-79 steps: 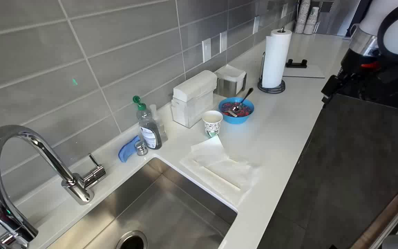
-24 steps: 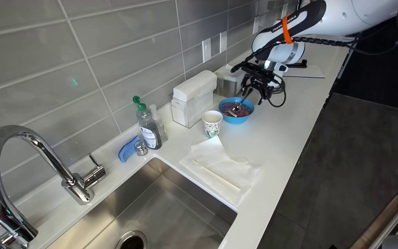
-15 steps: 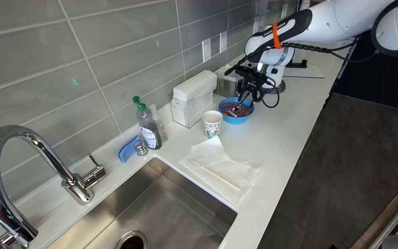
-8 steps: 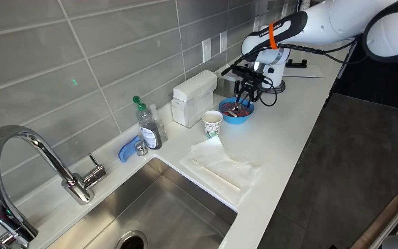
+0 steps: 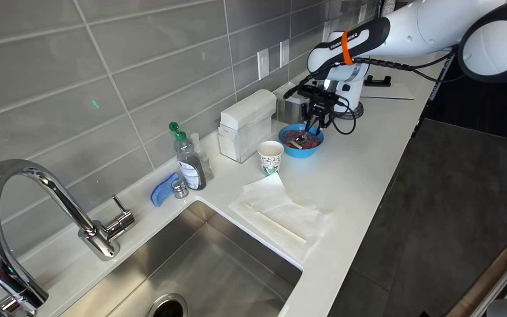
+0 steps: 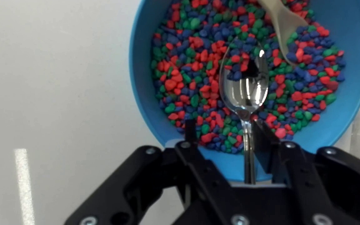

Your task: Use the spoon to place some cereal from the blue bowl into the coffee cup twice.

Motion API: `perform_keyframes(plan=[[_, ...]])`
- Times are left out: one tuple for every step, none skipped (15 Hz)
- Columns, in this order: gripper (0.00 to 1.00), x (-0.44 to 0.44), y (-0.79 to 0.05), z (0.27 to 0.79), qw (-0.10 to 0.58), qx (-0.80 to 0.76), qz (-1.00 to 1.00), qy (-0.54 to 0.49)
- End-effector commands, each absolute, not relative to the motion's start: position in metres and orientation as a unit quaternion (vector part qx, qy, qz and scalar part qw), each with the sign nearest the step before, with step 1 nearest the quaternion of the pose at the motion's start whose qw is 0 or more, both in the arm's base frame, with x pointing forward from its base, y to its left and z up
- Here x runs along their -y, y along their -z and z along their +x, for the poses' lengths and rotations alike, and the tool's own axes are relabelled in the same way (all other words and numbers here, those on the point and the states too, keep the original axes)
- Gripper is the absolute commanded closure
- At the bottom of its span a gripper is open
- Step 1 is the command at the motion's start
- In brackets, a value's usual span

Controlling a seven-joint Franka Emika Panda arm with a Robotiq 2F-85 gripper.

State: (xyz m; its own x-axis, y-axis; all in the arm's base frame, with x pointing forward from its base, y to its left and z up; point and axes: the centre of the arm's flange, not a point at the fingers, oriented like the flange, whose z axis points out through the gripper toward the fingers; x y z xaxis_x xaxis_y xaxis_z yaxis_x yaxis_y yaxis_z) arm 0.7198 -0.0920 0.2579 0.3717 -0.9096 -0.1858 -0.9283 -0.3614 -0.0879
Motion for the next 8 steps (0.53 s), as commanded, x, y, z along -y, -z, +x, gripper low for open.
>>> perform_keyframes(plan=[[0.45, 0.0852, -0.2477, 0.7274, 0.077, -0.541, -0.836, -0.046], [0.47, 0.0834, -0.2466, 0.7275, 0.078, -0.537, -0.839, -0.046], [0.48, 0.0817, -0.2468, 0.7281, 0.079, -0.535, -0.84, -0.042], [0.49, 0.0802, -0.2471, 0.7284, 0.081, -0.534, -0.841, -0.041], [0.56, 0.0787, -0.2473, 0.7288, 0.081, -0.532, -0.842, -0.038], [0.63, 0.0775, -0.2471, 0.7292, 0.078, -0.53, -0.844, -0.035], [0.72, 0.0768, -0.2468, 0.7296, 0.077, -0.528, -0.845, -0.033], [0.76, 0.0759, -0.2462, 0.7294, 0.077, -0.525, -0.847, -0.031]])
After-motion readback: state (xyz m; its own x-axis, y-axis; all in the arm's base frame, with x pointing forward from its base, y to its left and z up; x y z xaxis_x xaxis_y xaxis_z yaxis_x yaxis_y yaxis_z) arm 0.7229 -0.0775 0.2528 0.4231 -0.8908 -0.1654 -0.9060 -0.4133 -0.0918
